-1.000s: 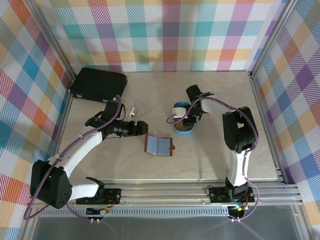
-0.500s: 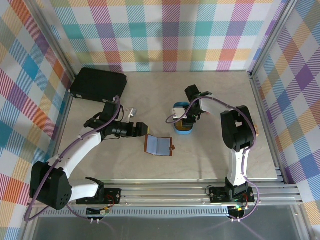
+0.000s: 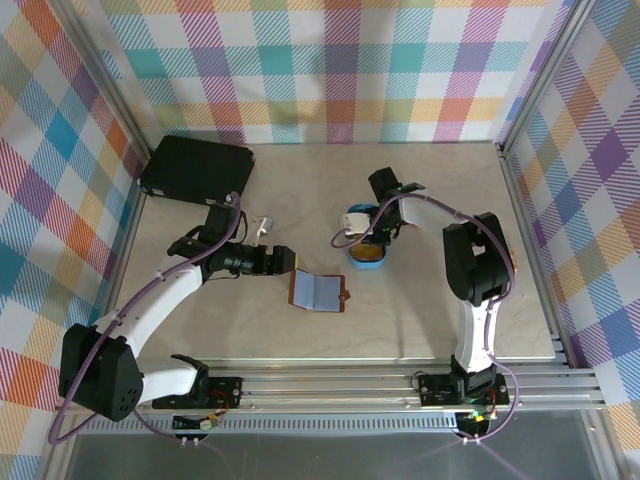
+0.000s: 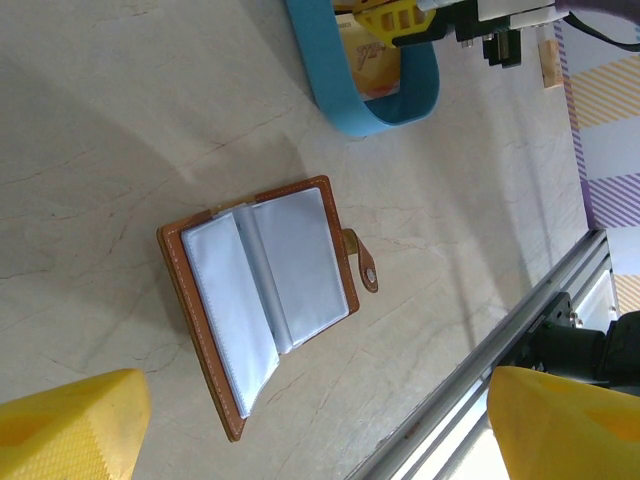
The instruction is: Put the credit cards into the card holder
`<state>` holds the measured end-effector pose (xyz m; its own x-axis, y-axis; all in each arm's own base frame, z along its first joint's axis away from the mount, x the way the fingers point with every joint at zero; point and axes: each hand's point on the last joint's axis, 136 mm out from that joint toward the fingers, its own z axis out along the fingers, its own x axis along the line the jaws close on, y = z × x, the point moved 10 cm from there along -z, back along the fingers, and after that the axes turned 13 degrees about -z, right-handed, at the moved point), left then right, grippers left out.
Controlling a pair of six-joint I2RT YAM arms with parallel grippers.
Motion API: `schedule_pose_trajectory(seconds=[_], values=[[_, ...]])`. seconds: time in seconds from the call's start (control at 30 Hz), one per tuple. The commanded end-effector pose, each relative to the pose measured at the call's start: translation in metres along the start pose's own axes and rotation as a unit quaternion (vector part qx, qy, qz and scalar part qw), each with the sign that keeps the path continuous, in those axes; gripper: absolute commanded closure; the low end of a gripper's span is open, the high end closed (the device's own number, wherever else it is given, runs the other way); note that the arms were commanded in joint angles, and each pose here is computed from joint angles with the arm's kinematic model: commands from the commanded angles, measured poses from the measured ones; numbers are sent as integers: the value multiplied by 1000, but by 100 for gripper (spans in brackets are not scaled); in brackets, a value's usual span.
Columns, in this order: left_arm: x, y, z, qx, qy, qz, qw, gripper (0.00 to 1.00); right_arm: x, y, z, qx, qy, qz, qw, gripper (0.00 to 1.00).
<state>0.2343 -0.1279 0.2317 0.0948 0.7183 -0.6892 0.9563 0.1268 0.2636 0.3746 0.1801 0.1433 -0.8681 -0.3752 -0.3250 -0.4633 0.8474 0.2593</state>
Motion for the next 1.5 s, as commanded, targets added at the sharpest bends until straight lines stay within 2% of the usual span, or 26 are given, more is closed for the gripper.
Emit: schedule_pose_trajectory(seconds=[0.0,0.07,0.1,0.17,0.27,0.37,0.5,0.7,0.9,1.07,1.27,1.47], values=[[2,-1,-3,-6,-4,9,1000,13,2,5,-12,6,-13,-16,1000,94],[2,-1,-3,-7,-2,10,1000,13,4,9,-17,6,-12,-15,1000,95],[2,-1,-3,-7,-2,11,1000,13,5,10,-19,5,-12,-14,1000,92],[2,-1,-2,-6,-2,10,1000,13,9,11,-21,5,-7,-6,1000,67],[3,-1,-1,-2,-2,9,1000,13,11,9,-17,12,-2,-5,1000,40],[3,-1,-1,-1,-4,9,1000,13,8,7,-10,10,5,-1,1000,34],[4,-1,0,-1,-2,8,1000,13,4,7,-1,-4,17,8,1000,32],[5,-2,0,0,4,9,1000,13,5,6,8,-15,59,28,998,31],[6,-1,2,3,4,8,1000,12,11,4,15,-11,67,33,997,32],[6,-1,2,1,7,8,1000,11,12,-1,19,8,51,26,998,54],[7,-1,3,2,9,8,1000,11,8,-1,16,12,30,22,999,76],[9,-1,4,1,15,7,1000,11,5,2,6,15,-6,5,1000,86]])
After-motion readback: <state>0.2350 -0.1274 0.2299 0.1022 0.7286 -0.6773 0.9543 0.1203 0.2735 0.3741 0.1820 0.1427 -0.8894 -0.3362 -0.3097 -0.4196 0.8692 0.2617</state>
